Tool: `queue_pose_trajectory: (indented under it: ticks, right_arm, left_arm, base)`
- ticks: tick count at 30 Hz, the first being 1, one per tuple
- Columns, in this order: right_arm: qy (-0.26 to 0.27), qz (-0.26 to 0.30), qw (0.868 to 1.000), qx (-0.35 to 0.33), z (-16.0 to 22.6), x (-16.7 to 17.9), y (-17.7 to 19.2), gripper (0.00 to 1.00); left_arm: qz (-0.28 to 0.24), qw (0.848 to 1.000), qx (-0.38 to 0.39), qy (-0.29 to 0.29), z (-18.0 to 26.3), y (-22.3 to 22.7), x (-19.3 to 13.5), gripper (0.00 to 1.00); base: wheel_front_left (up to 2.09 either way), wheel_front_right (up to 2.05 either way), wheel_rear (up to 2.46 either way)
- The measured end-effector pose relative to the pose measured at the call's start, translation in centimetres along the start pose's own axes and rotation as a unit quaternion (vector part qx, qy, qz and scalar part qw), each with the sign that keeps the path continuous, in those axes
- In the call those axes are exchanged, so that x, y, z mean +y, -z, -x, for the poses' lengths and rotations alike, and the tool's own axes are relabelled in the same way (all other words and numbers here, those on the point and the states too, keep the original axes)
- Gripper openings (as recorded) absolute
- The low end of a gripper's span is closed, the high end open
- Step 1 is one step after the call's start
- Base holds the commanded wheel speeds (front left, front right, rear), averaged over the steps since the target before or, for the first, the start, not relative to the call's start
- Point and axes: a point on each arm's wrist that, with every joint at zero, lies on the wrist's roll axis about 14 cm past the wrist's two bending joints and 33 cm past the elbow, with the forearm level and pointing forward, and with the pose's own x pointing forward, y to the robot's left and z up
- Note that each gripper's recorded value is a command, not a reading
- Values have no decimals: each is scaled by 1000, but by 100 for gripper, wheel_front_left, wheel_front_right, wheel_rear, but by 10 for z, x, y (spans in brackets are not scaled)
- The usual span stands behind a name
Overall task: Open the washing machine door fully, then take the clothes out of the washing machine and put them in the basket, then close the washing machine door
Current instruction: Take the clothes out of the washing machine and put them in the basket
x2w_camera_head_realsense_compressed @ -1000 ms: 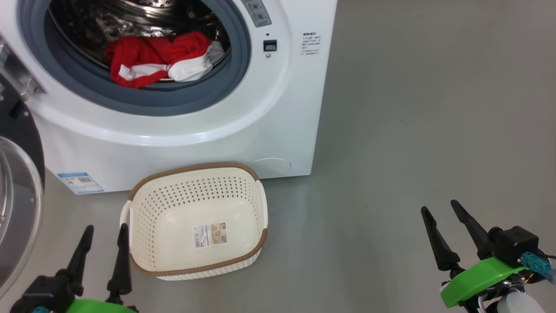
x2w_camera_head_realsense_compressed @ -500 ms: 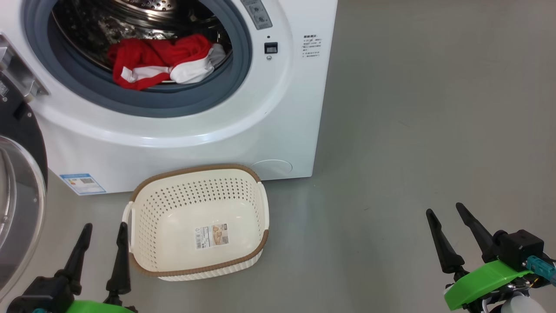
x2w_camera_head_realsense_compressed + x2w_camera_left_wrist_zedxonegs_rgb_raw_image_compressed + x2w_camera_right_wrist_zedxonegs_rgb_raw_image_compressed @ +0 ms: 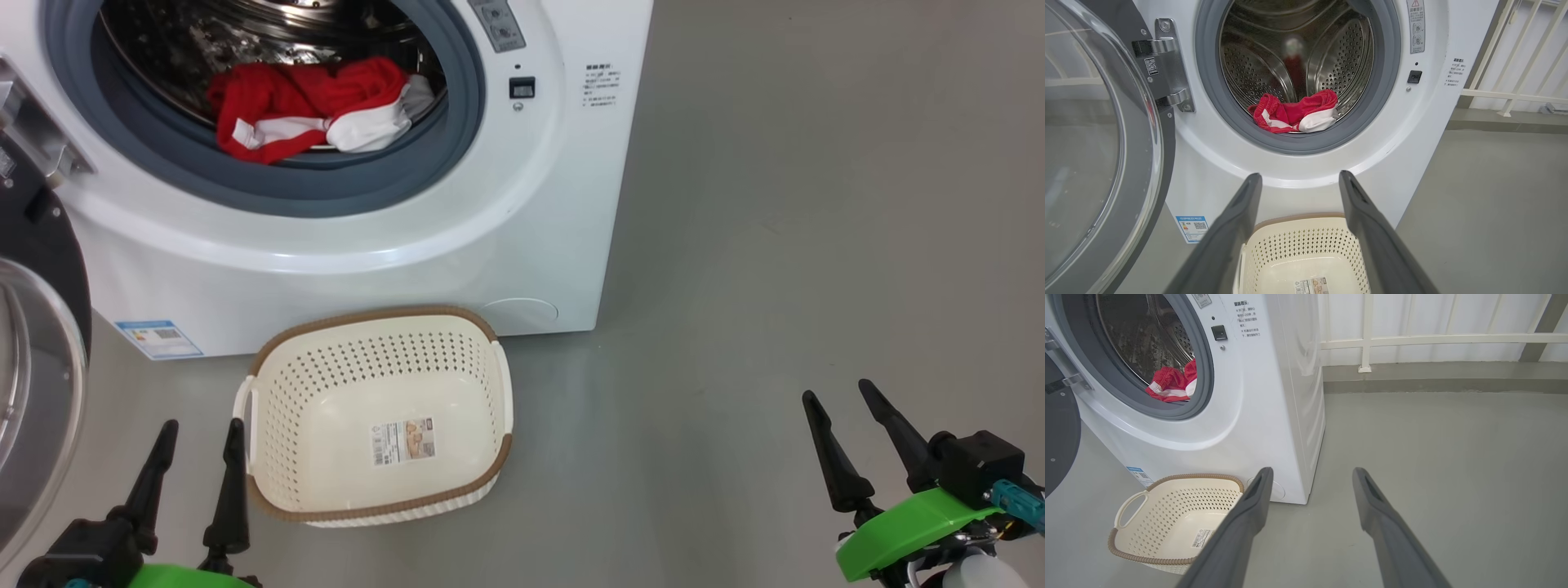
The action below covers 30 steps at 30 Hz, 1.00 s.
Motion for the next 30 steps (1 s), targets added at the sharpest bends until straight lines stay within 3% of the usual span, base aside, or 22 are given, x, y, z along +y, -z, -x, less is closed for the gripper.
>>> queue_pose_trajectory:
  ticks: [13, 30]
  right_arm:
    - [-6, -1, 1000, 6, -3, 5, 5, 100]
    - [-12, -5, 1000, 17, -10, 9, 13, 100]
  left_arm:
    - [6, 1000, -3, -17, -2, -1, 9, 100]
    - [15, 999, 27, -19, -14, 22, 5, 100]
  base:
    - [118, -118, 0]
    - [7, -7, 0]
